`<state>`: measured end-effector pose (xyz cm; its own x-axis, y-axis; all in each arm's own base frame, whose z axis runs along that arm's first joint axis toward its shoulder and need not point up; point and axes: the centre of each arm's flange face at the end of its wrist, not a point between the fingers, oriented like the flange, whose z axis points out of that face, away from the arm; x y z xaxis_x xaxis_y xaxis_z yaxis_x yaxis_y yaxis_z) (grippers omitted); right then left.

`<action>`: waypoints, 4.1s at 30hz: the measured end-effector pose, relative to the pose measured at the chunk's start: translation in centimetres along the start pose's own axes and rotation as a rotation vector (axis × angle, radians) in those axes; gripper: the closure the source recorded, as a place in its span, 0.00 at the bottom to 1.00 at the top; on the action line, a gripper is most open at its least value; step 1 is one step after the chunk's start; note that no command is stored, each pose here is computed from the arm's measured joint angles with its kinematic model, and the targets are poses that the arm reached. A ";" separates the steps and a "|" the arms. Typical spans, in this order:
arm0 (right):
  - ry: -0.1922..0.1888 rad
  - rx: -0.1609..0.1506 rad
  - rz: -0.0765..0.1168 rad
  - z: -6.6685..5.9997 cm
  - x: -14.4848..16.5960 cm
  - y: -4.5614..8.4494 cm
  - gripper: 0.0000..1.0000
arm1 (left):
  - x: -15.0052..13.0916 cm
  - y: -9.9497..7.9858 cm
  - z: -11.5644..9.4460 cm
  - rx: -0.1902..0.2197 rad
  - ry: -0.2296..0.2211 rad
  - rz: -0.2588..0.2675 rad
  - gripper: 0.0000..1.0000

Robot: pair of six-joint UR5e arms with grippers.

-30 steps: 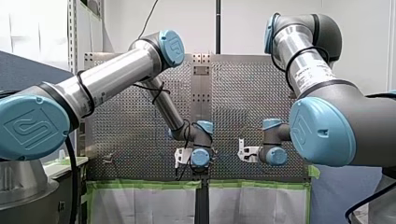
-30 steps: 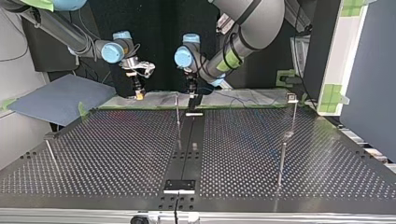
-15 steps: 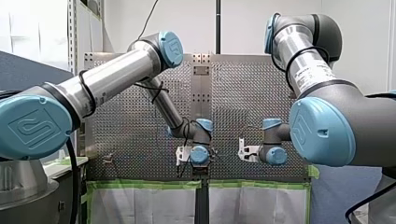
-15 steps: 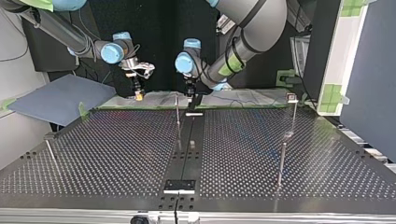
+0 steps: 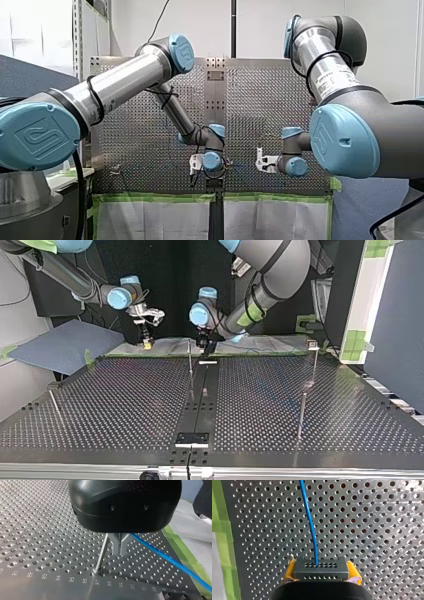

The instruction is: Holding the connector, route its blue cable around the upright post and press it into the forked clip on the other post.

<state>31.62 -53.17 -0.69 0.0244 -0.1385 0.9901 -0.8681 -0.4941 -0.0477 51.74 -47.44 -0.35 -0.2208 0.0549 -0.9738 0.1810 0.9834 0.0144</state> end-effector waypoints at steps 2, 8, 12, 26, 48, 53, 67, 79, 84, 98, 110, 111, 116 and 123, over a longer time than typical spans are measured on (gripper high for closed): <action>0.001 -0.003 0.000 0.1 0.0 0.1 1.00 | 0.0 0.1 0.1 0.007 0.003 -0.007 0.94; -0.008 -0.014 -0.001 0.3 -0.7 0.4 1.00 | -0.1 0.2 0.4 0.025 0.007 -0.042 0.94; -0.024 -0.018 -0.001 0.5 -1.7 0.5 1.00 | 0.0 0.2 0.4 0.030 0.009 -0.060 0.94; -0.019 -0.025 -0.001 1.4 -1.4 1.1 1.00 | 1.5 0.5 2.1 0.015 0.026 -0.080 0.94; 0.001 -0.055 0.003 3.1 0.0 3.1 1.00 | 0.3 1.4 3.6 0.029 0.030 -0.090 0.94; 0.007 -0.055 0.002 3.7 0.6 3.3 1.00 | 0.2 1.7 3.8 0.035 0.039 -0.089 0.94; 0.022 -0.076 0.001 4.3 0.9 4.2 1.00 | 0.2 1.9 3.8 0.042 0.061 -0.084 0.94; 0.018 -0.072 0.002 4.4 0.9 4.0 1.00 | 0.3 2.0 3.7 0.042 0.072 -0.071 0.89; 0.014 -0.067 0.002 4.3 0.8 3.8 1.00 | 0.2 2.3 3.6 0.011 0.073 -0.064 0.85; 0.001 -0.062 0.005 4.2 0.5 3.5 1.00 | 0.9 1.8 1.5 -0.014 0.150 -0.015 0.00; -0.007 -0.057 0.007 4.2 0.4 3.4 1.00 | -0.1 0.9 -1.0 0.083 0.143 -0.019 0.00; -0.008 -0.057 0.007 4.1 0.4 3.4 1.00 | -0.4 0.7 -1.4 0.097 0.140 -0.021 0.00; -0.021 -0.056 0.010 4.0 0.3 3.3 1.00 | -0.2 0.3 -3.0 0.149 0.156 -0.016 0.00; -0.030 -0.056 0.012 3.9 0.2 3.3 1.00 | 0.7 -0.4 -4.3 0.178 0.177 -0.005 0.00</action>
<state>30.71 -58.20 -1.21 0.0273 -0.1700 0.9851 -0.8947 -0.4436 -0.0517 47.43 -47.07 -0.04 -0.3834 0.0951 -0.9187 0.3423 0.9385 -0.0457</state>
